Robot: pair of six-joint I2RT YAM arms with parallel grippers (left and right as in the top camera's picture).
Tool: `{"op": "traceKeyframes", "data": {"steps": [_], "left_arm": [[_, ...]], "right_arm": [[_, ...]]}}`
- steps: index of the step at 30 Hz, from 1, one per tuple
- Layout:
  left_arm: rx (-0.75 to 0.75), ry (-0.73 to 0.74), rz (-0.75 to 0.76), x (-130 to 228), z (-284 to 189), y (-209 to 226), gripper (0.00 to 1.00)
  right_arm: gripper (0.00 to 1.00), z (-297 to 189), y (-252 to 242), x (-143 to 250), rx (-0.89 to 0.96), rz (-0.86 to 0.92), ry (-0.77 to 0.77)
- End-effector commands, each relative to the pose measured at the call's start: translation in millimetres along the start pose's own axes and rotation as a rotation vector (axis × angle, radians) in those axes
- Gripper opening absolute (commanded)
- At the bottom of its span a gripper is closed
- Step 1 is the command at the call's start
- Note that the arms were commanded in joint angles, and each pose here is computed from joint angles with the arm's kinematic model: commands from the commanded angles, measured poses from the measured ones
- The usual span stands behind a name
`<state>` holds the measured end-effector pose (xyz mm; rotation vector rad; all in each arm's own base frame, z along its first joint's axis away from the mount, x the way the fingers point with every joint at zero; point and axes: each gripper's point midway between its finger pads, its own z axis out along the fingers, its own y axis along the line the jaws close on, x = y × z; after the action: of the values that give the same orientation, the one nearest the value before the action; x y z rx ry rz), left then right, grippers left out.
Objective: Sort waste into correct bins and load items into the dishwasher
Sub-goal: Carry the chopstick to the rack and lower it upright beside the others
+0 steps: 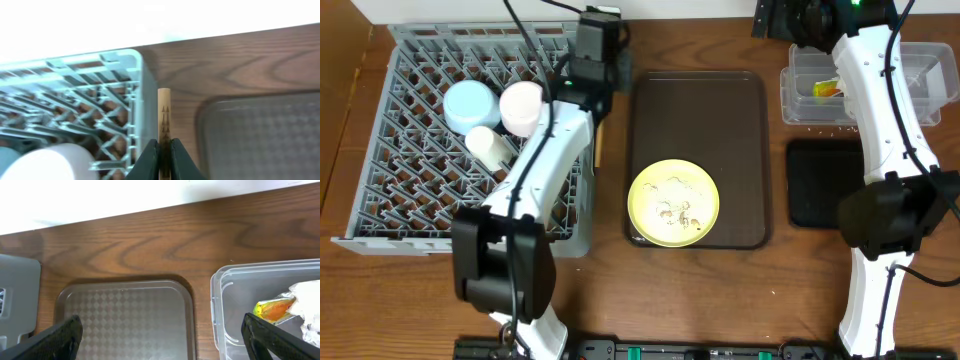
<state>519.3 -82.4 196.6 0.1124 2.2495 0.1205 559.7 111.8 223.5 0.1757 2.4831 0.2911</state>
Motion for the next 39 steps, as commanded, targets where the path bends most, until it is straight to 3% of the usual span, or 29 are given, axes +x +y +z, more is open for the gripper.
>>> {"op": "traceKeyframes", "data": {"steps": [1, 8, 12, 24, 26, 29, 39], "left_arm": [[-0.039, -0.004, 0.11, -5.3, -8.4, 21.7, 0.08], [-0.062, 0.101, 0.081, 22.7, 4.4, 61.2, 0.08], [0.019, 0.16, 0.032, 41.1, 12.9, 59.5, 0.08], [0.017, 0.177, -0.046, 47.6, 21.8, 59.7, 0.08], [0.013, 0.176, -0.046, 47.5, 21.8, 60.7, 0.27], [0.013, 0.177, -0.046, 47.6, 21.8, 60.6, 0.43], [0.006, 0.11, -0.117, 24.5, -1.7, 64.8, 0.53]], "right_arm": [[0.99, 0.2, -6.9, -2.7, 0.012, 0.022, -0.004], [0.99, 0.2, -6.9, -2.7, 0.012, 0.022, -0.004], [0.99, 0.2, -6.9, -2.7, 0.012, 0.022, -0.004], [0.99, 0.2, -6.9, -2.7, 0.012, 0.022, -0.004], [0.99, 0.2, -6.9, -2.7, 0.012, 0.022, -0.004], [0.99, 0.2, -6.8, -2.7, 0.012, 0.022, -0.004], [0.99, 0.2, -6.8, -2.7, 0.012, 0.022, -0.004]]}}
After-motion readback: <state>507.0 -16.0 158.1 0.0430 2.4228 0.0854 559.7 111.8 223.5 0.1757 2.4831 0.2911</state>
